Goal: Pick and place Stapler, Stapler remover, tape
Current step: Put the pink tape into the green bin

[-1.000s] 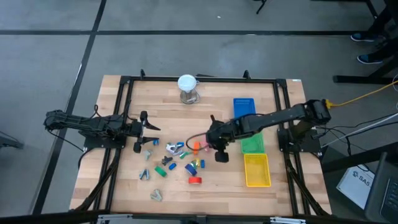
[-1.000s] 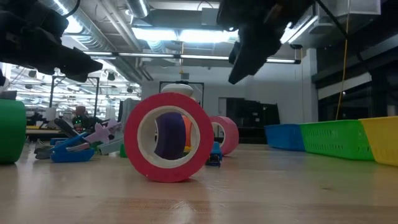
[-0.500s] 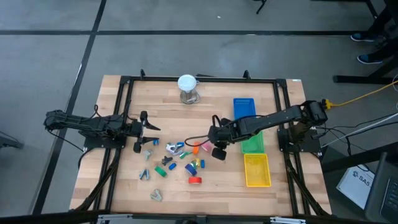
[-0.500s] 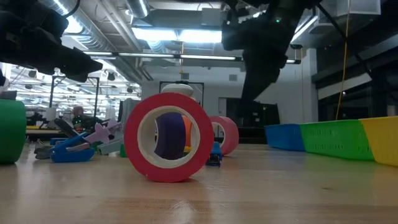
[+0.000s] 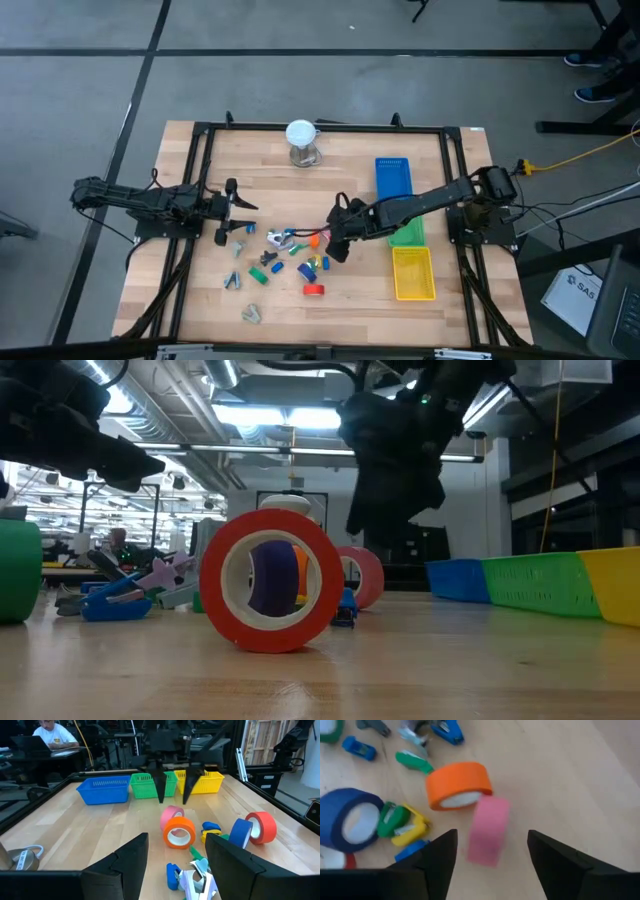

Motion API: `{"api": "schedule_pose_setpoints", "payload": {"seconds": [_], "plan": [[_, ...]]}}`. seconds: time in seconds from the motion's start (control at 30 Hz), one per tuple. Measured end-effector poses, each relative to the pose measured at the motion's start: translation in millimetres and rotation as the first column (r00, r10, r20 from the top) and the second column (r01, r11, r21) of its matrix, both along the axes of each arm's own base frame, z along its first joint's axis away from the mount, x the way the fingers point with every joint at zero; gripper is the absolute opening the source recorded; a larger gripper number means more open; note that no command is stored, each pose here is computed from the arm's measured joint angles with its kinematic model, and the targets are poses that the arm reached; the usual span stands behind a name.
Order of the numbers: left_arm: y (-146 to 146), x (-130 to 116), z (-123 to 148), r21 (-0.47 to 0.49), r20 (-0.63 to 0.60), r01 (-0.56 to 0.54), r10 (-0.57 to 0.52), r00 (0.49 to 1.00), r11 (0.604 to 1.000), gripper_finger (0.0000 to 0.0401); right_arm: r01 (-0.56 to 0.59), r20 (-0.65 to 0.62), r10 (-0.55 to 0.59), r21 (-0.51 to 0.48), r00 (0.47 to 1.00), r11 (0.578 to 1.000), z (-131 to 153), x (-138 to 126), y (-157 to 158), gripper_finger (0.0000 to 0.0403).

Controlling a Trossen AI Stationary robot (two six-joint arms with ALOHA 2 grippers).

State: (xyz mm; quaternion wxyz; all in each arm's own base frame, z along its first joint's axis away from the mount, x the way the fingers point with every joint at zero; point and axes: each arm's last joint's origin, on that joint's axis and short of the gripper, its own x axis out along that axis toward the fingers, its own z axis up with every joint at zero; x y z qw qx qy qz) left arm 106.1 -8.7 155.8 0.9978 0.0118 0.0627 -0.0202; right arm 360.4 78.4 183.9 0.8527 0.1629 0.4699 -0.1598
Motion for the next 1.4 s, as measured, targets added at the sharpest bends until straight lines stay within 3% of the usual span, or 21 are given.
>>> {"api": "schedule_pose_setpoints", "payload": {"seconds": [0.53, 0.67, 0.87, 1.13, 1.4], "plan": [[0, 0, 0, 0.000, 0.001, 0.000, 0.000, 1.000, 1.000, 0.0196, 0.005, -0.057, -0.007, -0.022, 0.998, 1.000, -30, 9, 0, 0.0249], [0, 0, 0, 0.000, 0.001, 0.000, 0.000, 1.000, 1.000, 0.0196, 0.012, -0.058, -0.014, -0.023, 0.998, 1.000, -30, 9, -3, 0.0212], [0, 0, 0, 0.000, 0.001, 0.000, 0.000, 1.000, 1.000, 0.0196, -0.006, -0.066, 0.003, -0.037, 0.998, 0.999, -31, 9, -6, 0.0110], [0, 0, 0, 0.000, 0.001, 0.000, 0.000, 1.000, 1.000, 0.0196, -0.040, -0.054, 0.037, -0.057, 0.998, 0.998, -15, 5, -11, 0.0109], [0, 0, 0, 0.000, 0.002, 0.000, 0.000, 1.000, 1.000, 0.0196, -0.041, -0.108, 0.028, -0.121, 0.994, 0.992, 13, -16, -18, 0.0109]]}}
